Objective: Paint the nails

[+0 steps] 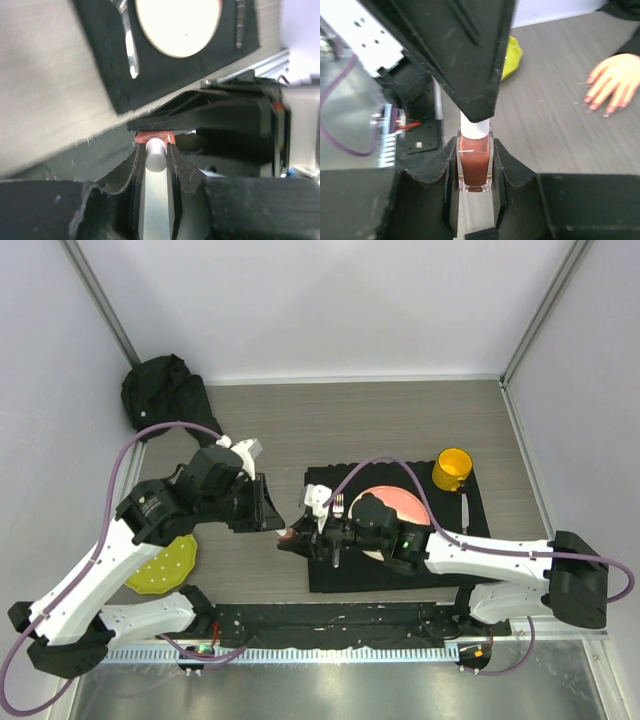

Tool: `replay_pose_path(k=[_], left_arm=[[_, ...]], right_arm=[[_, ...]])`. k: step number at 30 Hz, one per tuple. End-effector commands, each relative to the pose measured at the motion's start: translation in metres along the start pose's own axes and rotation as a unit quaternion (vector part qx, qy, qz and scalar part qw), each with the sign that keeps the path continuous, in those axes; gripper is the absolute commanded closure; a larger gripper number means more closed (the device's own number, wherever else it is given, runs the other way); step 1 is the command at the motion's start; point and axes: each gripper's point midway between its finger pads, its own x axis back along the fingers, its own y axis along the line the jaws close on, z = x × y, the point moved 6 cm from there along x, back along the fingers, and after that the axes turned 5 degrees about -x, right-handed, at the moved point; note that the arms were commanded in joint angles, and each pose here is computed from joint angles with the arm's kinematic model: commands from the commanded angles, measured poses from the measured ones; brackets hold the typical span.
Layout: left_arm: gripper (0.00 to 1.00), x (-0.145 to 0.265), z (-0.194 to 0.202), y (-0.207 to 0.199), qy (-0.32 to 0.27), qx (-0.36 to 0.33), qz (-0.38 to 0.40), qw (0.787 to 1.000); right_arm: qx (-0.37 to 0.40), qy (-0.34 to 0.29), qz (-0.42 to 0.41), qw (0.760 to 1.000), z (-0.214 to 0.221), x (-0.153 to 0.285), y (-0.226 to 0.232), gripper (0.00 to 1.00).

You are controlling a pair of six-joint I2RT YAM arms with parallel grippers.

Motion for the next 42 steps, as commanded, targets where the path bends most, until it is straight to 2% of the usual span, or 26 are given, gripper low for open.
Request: replay_pose_path(k=[1,2,3,4,6,9,11,12,15,19,20,21,22,23,24,27,30,31,34,42], left_arm=[[1.0,0.01,-0.014,-0.024,-0.089,-0.144,0.146,0.975],[1.0,0.011,-0.013,-0.027,-0.095,-0.168,0.171,0.966],[1.0,0.011,-0.014,-0.032,-0.108,-0.222,0.199,0.948],[1.0,0.015,-0.004,-0.037,-0.087,-0.252,0.245,0.932],[1.0,0.015,0.0,-0.038,-0.087,-0.314,0.275,0.905],[1.0,0.014,0.005,-0.041,-0.077,-0.363,0.313,0.874],[1.0,0.018,0.009,-0.044,-0.086,-0.406,0.348,0.841],[1.0,0.019,0.01,-0.044,-0.093,-0.419,0.353,0.831],[1.0,0.022,-0.001,-0.04,-0.135,-0.432,0.313,0.835],[0.99,0.045,-0.024,-0.044,-0.194,-0.388,0.255,0.864],[0.91,0.049,-0.028,-0.044,-0.201,-0.353,0.24,0.882],[0.76,0.052,-0.036,-0.039,-0.225,-0.32,0.203,0.898],[0.41,0.058,-0.038,-0.039,-0.236,-0.302,0.196,0.903],[0.32,0.062,-0.037,-0.039,-0.238,-0.282,0.2,0.907],[0.22,0.067,-0.033,-0.041,-0.245,-0.282,0.219,0.902],[0.1,0.071,-0.029,-0.049,-0.271,-0.267,0.273,0.884],[0.09,0.076,-0.02,-0.055,-0.282,-0.257,0.331,0.863],[0.09,0.084,-0.019,-0.064,-0.292,-0.268,0.369,0.841],[0.11,0.086,-0.018,-0.073,-0.294,-0.268,0.412,0.82],[0.2,0.073,-0.024,-0.085,-0.271,-0.26,0.441,0.815]], right_arm=[[-0.073,-0.041,-0.113,0.99,-0.039,0.014,0.015,0.99],[-0.085,-0.044,-0.119,0.988,-0.042,0.017,0.009,0.99],[-0.09,-0.046,-0.141,0.985,-0.046,0.02,0.01,0.99],[-0.096,-0.043,-0.159,0.982,-0.047,0.022,0.013,0.99],[-0.106,-0.025,-0.216,0.97,-0.051,0.025,0.024,0.99],[-0.121,-0.016,-0.267,0.956,-0.058,0.029,0.035,0.99],[-0.126,-0.013,-0.296,0.947,-0.065,0.034,0.042,0.99],[-0.126,-0.016,-0.301,0.945,-0.069,0.036,0.044,0.99],[-0.12,-0.023,-0.28,0.952,-0.074,0.042,0.043,0.99],[-0.11,-0.02,-0.191,0.975,-0.067,0.044,0.022,0.99],[-0.113,-0.015,-0.173,0.978,-0.063,0.044,0.019,0.99],[-0.109,-0.016,-0.159,0.981,-0.062,0.045,0.016,0.99],[-0.103,-0.023,-0.132,0.986,-0.063,0.045,0.01,0.99],[-0.101,-0.021,-0.122,0.987,-0.062,0.046,0.008,0.99],[-0.099,-0.025,-0.118,0.988,-0.064,0.046,0.008,0.99],[-0.098,-0.036,-0.135,0.985,-0.076,0.047,0.012,0.99],[-0.098,-0.054,-0.173,0.979,-0.091,0.05,0.023,0.99],[-0.097,-0.062,-0.183,0.976,-0.096,0.052,0.026,0.99],[-0.104,-0.086,-0.211,0.968,-0.111,0.059,0.034,0.98],[-0.104,-0.125,-0.247,0.955,-0.134,0.07,0.047,0.99]])
